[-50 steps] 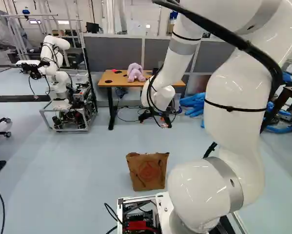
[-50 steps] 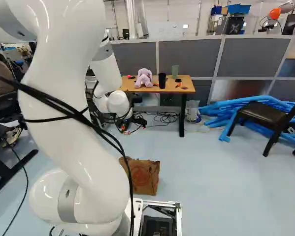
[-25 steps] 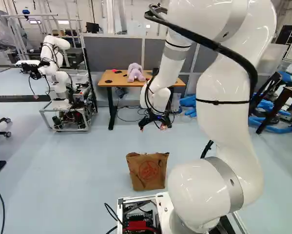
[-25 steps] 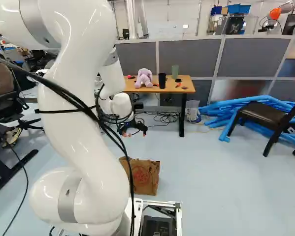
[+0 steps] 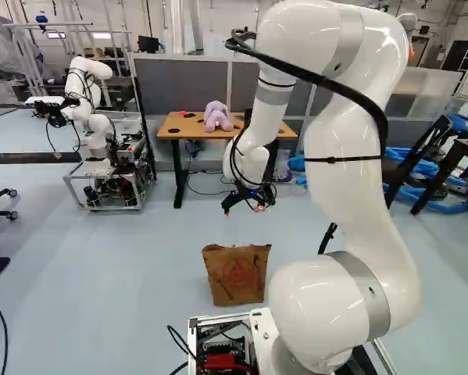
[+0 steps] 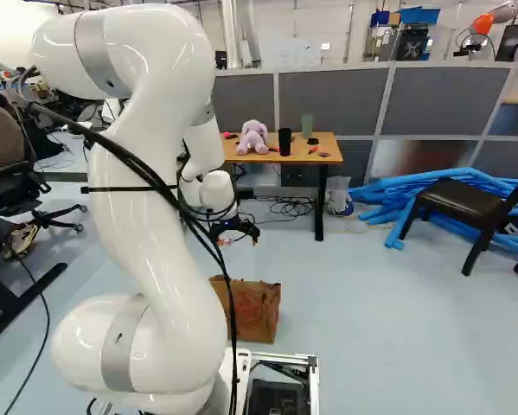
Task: Pick up the bag on the ground and place it on the table
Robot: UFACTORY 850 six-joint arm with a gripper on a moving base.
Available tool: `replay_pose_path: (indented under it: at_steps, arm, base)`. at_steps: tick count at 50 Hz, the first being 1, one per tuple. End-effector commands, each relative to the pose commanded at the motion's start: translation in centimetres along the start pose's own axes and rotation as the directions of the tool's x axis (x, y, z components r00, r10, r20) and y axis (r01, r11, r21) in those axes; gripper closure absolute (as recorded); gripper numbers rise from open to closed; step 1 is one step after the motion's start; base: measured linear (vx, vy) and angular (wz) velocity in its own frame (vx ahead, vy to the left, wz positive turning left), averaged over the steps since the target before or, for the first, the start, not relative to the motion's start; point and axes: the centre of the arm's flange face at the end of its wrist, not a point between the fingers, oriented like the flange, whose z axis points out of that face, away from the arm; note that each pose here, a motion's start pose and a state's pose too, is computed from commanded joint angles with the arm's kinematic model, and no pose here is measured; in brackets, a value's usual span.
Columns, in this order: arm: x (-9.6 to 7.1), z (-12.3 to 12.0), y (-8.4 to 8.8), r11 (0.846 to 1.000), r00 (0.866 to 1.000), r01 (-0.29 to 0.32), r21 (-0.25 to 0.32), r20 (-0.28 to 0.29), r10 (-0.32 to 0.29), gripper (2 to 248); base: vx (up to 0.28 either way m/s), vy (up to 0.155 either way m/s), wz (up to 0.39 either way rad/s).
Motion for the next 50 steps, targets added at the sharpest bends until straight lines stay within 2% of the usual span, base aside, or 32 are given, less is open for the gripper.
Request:
replay_pose_path:
  at_steps: [16,29,39,50]
  arm:
    - [0.2,2.4,0.0,1.000,0.999,0.002,0.000,0.033,-0.002,3]
    - [0.3,4.4,0.0,0.994,0.993,0.107,0.006,0.058,-0.107,3]
    - [0.4,5.9,0.0,0.978,0.975,0.208,0.016,0.075,-0.209,3]
    - [0.4,7.6,0.0,0.947,0.943,0.319,0.031,0.090,-0.321,3]
  base:
    - [0.000,0.000,0.000]
    - [0.000,0.000,0.000]
    - [0.000,0.000,0.000]
    - [0.000,0.000,0.000]
